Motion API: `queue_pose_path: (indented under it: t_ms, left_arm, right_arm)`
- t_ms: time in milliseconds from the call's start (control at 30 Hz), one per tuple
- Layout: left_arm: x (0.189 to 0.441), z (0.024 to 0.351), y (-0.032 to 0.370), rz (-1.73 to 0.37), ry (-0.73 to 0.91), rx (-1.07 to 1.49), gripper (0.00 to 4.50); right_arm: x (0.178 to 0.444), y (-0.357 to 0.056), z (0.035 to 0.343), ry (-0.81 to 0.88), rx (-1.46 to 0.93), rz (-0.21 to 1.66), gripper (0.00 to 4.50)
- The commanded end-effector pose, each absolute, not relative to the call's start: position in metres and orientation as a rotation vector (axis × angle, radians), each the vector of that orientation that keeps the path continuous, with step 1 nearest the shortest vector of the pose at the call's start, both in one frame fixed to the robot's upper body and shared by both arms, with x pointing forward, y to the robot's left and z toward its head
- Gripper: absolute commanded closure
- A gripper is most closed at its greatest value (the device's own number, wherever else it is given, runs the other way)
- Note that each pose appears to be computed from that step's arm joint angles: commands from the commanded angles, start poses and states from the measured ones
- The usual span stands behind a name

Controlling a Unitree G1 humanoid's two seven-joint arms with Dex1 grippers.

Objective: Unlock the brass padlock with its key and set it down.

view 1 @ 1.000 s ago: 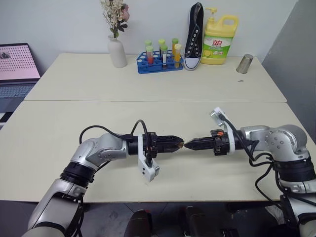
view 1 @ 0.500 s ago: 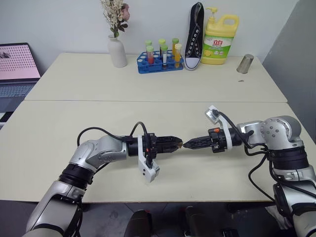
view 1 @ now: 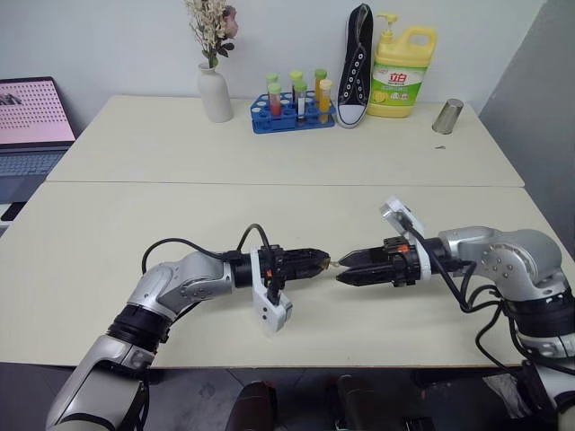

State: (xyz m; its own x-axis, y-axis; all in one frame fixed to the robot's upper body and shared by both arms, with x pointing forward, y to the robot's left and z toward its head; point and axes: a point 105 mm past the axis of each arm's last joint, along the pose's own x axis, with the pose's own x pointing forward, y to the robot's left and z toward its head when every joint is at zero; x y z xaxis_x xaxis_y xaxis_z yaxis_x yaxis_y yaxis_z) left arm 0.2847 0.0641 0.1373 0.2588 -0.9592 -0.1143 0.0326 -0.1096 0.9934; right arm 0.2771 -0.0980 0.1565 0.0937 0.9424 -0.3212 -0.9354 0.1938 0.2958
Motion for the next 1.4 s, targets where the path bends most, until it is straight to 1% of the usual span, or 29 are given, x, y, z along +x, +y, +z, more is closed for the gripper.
queue_pose_path:
  t_ms: [33,100,133,333,633,700,767,1067,1400]
  left_arm:
    - [0.281,0.154,0.059,-1.051,-1.007,1.348,3.54]
    - [0.28,0.157,0.058,-1.04,-1.013,1.33,3.54]
    - [0.28,0.157,0.057,-1.044,-1.018,1.328,3.54]
    - [0.279,0.16,0.054,-1.045,-1.035,1.326,3.54]
    - [0.28,0.16,0.055,-1.045,-1.034,1.333,3.54]
    - [0.28,0.159,0.055,-1.046,-1.035,1.335,3.54]
    - [0.28,0.159,0.055,-1.046,-1.032,1.333,3.54]
    - [0.28,0.158,0.057,-1.043,-1.025,1.327,3.54]
    - [0.278,0.156,0.057,-1.059,-1.029,1.319,3.54]
  right_arm:
    - [0.284,-0.097,0.171,0.311,-0.064,1.356,0.27]
    - [0.288,-0.092,0.175,0.25,0.002,1.308,0.27]
    - [0.287,-0.087,0.172,0.247,0.037,1.298,0.27]
    - [0.285,-0.073,0.162,0.262,0.113,1.284,0.27]
    - [0.288,-0.068,0.163,0.259,0.172,1.28,0.27]
    - [0.288,-0.068,0.164,0.258,0.174,1.278,0.64]
    - [0.288,-0.068,0.164,0.257,0.176,1.284,1.18]
    - [0.285,-0.069,0.163,0.265,0.165,1.314,4.31]
    - [0.284,-0.066,0.168,0.246,0.164,1.347,4.33]
